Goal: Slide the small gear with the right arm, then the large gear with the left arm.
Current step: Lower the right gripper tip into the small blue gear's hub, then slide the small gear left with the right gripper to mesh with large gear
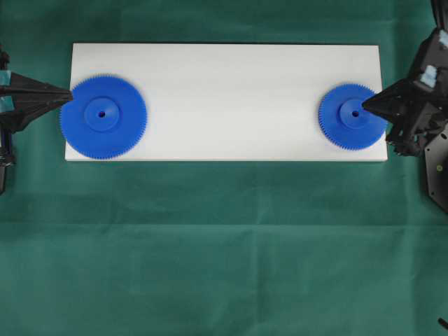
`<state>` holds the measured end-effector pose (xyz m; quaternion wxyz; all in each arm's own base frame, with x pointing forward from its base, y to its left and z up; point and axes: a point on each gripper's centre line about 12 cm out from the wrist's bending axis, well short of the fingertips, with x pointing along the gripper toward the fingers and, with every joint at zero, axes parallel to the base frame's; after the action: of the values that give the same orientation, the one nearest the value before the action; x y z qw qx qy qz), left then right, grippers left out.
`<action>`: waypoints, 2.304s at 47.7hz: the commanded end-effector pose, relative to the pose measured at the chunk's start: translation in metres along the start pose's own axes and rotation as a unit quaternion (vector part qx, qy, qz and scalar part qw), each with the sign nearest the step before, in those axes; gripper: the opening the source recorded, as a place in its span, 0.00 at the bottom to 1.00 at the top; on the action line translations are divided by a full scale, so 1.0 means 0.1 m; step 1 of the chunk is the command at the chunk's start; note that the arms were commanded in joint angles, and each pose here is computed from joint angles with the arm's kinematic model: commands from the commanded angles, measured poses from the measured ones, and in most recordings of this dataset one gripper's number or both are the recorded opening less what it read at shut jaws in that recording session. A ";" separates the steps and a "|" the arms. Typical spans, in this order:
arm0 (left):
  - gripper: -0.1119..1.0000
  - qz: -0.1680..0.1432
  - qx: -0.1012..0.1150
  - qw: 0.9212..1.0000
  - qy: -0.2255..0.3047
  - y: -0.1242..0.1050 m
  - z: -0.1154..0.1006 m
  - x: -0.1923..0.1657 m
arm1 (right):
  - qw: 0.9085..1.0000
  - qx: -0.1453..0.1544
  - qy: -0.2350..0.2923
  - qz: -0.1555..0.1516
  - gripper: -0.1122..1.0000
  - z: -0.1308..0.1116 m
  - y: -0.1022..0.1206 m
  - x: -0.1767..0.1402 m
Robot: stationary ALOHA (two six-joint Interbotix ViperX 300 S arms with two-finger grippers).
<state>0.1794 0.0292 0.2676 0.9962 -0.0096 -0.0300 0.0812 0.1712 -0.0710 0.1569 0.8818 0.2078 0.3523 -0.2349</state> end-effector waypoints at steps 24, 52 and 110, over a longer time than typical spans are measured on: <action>0.10 0.002 -0.006 1.000 0.003 0.01 -0.03 0.01 | 0.999 0.016 0.034 -0.011 0.55 -0.08 -0.03 0.32; 0.10 0.002 -0.006 1.000 0.004 0.01 -0.05 0.00 | 0.998 0.015 0.065 -0.021 0.55 -0.16 -0.05 0.38; 0.10 0.002 -0.007 1.000 0.007 0.01 -0.06 -0.01 | 0.994 -0.085 0.070 0.028 0.55 0.82 0.86 1.82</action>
<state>0.1778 0.0290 0.2582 0.9964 -0.0158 -0.0190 0.0813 0.3593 -0.0981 0.1103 0.8780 0.1658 0.4137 -0.1748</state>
